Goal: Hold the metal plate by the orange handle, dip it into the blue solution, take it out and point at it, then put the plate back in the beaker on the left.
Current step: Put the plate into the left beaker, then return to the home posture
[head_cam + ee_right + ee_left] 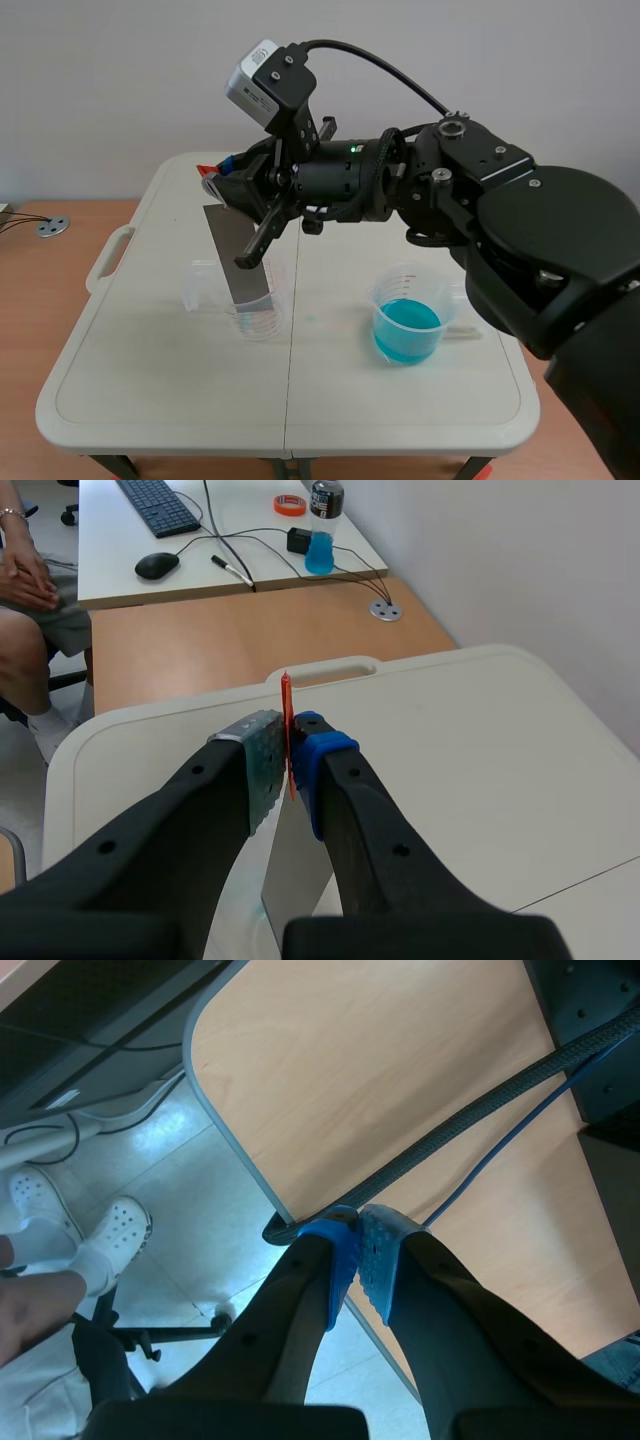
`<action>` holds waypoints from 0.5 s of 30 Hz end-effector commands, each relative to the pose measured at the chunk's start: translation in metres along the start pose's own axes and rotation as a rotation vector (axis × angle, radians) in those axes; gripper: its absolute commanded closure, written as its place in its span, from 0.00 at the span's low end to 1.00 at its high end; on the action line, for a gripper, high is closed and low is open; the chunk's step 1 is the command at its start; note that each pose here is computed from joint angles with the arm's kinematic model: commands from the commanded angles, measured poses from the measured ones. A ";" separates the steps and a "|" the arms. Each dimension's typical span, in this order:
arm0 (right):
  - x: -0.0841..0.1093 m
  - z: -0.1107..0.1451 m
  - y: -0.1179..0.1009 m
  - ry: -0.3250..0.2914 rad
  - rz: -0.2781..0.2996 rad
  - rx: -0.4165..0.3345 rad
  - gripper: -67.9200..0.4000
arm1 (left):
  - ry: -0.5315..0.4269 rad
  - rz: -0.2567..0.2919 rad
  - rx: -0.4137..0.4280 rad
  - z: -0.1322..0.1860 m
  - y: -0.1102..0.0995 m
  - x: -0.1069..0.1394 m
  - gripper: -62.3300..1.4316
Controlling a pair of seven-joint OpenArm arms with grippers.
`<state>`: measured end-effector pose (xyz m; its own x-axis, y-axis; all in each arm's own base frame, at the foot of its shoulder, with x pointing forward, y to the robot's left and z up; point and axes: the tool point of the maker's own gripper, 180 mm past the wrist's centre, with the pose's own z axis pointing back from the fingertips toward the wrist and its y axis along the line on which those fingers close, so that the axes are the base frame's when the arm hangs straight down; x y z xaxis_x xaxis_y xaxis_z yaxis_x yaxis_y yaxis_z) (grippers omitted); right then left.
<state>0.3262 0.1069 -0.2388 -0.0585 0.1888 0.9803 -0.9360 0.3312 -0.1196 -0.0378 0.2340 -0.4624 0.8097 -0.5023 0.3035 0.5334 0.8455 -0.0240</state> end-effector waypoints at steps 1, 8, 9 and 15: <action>0.016 -0.003 0.000 -0.057 -0.001 0.009 0.98 | -0.002 -0.001 -0.005 0.002 -0.001 0.000 0.95; 0.006 -0.003 0.000 -0.054 -0.044 -0.024 0.98 | -0.003 -0.001 -0.005 0.002 -0.001 0.000 0.95; 0.003 -0.003 0.000 -0.051 -0.050 -0.032 0.98 | -0.003 -0.001 -0.005 0.002 -0.001 0.000 0.95; -0.005 -0.002 -0.005 -0.044 -0.086 -0.088 0.98 | -0.003 -0.002 -0.005 0.002 -0.001 0.000 0.95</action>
<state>0.3254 0.1025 -0.2604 0.0303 0.1645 0.9859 -0.9104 0.4118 -0.0407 -0.0378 0.2340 -0.4624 0.8097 -0.5023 0.3035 0.5334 0.8455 -0.0240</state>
